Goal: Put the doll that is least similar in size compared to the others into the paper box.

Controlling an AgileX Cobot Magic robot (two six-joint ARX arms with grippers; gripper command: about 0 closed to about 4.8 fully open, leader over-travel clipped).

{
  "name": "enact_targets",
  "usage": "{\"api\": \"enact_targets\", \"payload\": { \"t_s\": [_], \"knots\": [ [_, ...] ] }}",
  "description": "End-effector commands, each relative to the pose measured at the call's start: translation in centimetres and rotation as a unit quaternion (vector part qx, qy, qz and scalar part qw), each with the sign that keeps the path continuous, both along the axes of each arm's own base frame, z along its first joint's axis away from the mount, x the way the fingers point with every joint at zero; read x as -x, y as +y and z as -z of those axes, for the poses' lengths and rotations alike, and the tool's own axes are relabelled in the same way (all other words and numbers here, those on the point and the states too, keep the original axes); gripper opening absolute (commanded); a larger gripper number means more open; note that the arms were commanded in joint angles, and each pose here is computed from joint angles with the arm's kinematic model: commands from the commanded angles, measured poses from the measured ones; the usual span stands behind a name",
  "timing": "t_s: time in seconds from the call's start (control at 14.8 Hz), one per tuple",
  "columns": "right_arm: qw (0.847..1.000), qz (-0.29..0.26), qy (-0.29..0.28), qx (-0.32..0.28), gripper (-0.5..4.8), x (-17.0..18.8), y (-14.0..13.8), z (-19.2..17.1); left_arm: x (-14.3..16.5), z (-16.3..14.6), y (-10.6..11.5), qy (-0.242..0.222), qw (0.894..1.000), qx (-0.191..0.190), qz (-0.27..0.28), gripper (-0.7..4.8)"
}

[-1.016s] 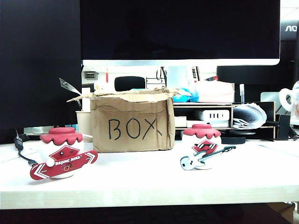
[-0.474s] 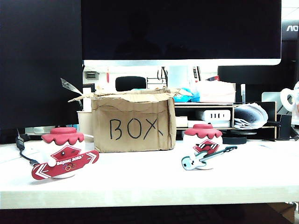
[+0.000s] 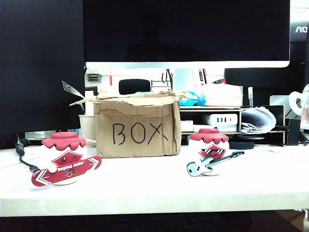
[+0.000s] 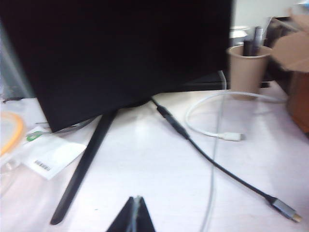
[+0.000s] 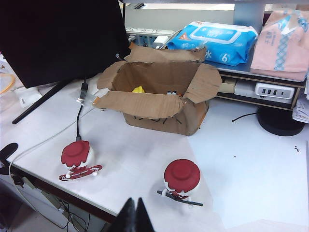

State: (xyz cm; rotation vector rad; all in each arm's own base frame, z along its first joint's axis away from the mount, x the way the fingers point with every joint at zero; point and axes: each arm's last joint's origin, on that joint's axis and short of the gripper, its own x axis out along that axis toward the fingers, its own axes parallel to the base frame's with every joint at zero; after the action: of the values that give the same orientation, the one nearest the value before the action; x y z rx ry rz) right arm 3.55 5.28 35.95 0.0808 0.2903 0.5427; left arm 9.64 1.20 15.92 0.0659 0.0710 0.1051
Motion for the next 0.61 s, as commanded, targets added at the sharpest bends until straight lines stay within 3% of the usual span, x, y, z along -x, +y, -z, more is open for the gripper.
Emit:
{"api": "enact_targets", "payload": {
  "t_s": [0.07, 0.61],
  "knots": [
    [1.0, 0.002, -0.003, -0.009, -0.01, 0.03, -0.13, -0.24, 0.0, -0.05, -0.01, -0.002, 1.0, 0.0, 0.002, -0.05],
    [1.0, 0.002, -0.003, -0.009, -0.01, 0.03, -0.13, -0.24, -0.03, -0.04, -0.34, -0.001, 1.0, 0.0, 0.018, -0.05]
  ]
}}
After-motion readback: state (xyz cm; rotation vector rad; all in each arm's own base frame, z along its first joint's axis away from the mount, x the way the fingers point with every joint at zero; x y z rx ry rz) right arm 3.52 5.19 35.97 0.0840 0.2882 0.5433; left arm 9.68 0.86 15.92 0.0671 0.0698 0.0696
